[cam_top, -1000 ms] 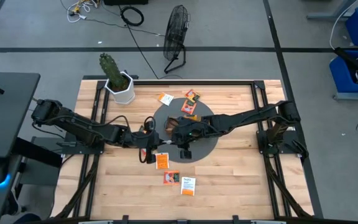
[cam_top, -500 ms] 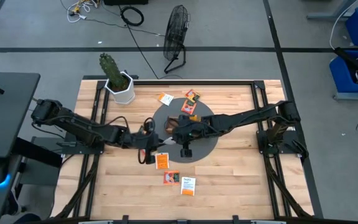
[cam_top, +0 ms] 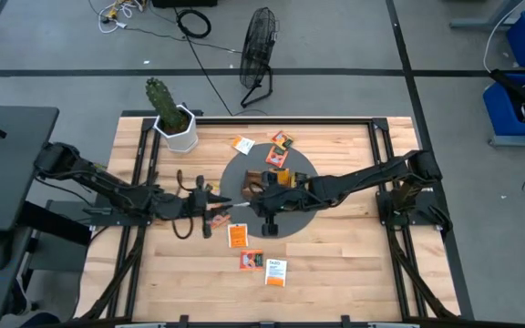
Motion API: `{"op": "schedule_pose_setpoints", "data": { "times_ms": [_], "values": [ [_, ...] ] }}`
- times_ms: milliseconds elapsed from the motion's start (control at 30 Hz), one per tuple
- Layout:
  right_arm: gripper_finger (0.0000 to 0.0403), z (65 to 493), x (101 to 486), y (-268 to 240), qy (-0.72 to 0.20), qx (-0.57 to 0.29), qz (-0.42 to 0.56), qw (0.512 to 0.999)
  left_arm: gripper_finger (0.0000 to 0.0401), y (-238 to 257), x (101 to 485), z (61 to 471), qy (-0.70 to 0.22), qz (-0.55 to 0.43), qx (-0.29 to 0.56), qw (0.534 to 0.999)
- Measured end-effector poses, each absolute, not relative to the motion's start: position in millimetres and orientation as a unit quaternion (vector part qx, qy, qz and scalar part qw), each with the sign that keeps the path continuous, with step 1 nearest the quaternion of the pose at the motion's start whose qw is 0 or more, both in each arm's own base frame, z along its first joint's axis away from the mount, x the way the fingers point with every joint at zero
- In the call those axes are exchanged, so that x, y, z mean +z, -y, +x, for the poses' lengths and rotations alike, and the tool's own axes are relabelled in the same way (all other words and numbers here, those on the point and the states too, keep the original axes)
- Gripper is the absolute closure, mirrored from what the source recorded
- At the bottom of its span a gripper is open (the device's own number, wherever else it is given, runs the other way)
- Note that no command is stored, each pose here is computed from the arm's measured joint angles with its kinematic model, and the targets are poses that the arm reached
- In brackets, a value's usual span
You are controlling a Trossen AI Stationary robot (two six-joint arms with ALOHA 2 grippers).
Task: Pick & Place Tea
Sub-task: Put the white tea bag into the left section of the wooden organizer
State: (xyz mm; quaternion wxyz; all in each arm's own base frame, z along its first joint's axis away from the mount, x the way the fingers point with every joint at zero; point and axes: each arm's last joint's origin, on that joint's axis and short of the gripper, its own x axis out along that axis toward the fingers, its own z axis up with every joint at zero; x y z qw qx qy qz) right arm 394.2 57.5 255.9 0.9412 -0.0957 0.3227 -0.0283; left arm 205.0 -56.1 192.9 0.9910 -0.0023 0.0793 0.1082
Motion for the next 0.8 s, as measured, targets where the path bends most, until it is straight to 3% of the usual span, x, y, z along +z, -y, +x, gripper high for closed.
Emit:
{"op": "schedule_pose_setpoints", "data": {
  "times_ms": [433,533,667,800],
  "values": [
    [0.0403,401.6,267.3,-59.4,-0.257,-0.012,-0.104,0.961,0.0308,51.2,194.6,200.0,-0.050,-0.004,0.101,0.994],
    [0.0403,401.4,266.2,-56.3,-0.263,-0.016,-0.099,0.959,0.0330,51.2,197.7,200.4,-0.036,0.006,0.099,0.994],
    [0.0403,401.5,266.1,-55.5,-0.264,-0.019,-0.094,0.960,0.0389,51.9,198.1,200.7,-0.035,0.007,0.079,0.996],
    [0.0384,399.7,265.2,-56.4,-0.274,-0.022,-0.088,0.958,0.0397,50.0,197.7,201.2,-0.038,0.022,0.087,0.995]
  ]
}}
